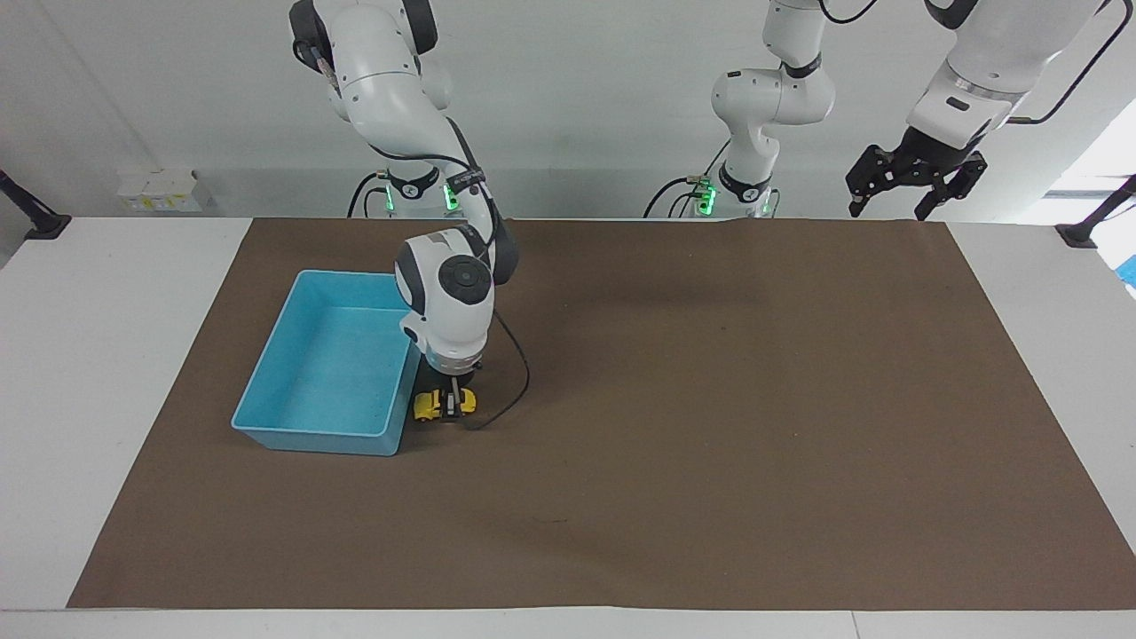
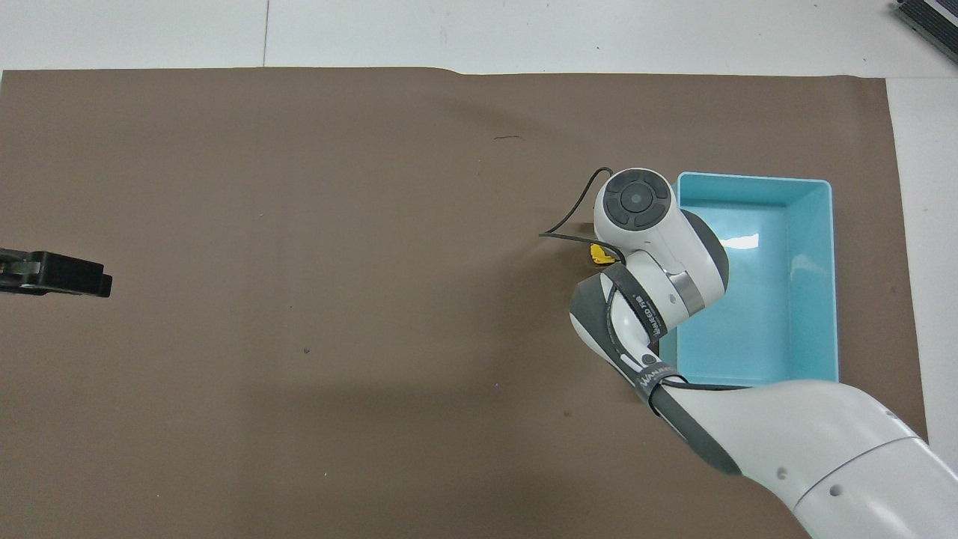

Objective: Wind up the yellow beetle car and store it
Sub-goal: 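Grasp the yellow car with the right gripper and lift it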

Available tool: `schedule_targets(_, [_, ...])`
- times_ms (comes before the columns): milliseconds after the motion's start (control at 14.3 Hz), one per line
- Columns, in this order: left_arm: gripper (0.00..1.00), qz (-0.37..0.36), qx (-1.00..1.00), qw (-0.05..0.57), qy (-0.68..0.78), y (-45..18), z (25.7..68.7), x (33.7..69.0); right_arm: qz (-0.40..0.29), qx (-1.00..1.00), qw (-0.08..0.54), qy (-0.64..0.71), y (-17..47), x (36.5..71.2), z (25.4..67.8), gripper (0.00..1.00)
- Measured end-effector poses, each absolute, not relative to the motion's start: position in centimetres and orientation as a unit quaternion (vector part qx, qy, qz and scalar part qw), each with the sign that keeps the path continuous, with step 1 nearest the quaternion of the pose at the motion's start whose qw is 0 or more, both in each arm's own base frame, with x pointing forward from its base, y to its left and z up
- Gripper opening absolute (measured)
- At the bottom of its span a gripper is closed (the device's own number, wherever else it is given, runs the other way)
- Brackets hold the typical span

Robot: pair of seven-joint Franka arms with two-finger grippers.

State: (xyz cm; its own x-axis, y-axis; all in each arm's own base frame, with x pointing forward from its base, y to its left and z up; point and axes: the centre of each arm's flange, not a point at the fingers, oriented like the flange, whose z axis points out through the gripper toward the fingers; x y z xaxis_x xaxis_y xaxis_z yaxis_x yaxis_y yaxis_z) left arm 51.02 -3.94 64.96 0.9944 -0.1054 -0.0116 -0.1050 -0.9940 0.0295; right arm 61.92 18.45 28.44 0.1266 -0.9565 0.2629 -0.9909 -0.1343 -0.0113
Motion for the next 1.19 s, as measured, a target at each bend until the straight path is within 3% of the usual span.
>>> schedule_targets(419, [1.0,-0.007,0.998,0.014,-0.053,-3.9,65.0,51.0,0.113,0.758,0.096,-0.636,22.3,61.7,31.5,0.5])
schedule_targets(838, [1.0,-0.008,0.998,0.014,-0.053,-3.9,64.9,51.0,0.13,0.774,0.061,-0.617,23.3,61.6,39.2,0.5])
schedule_targets(1187, [1.0,-0.008,0.998,0.014,-0.053,-3.9,64.9,51.0,0.09,0.82,0.028,-0.565,21.4,60.1,46.8,0.5])
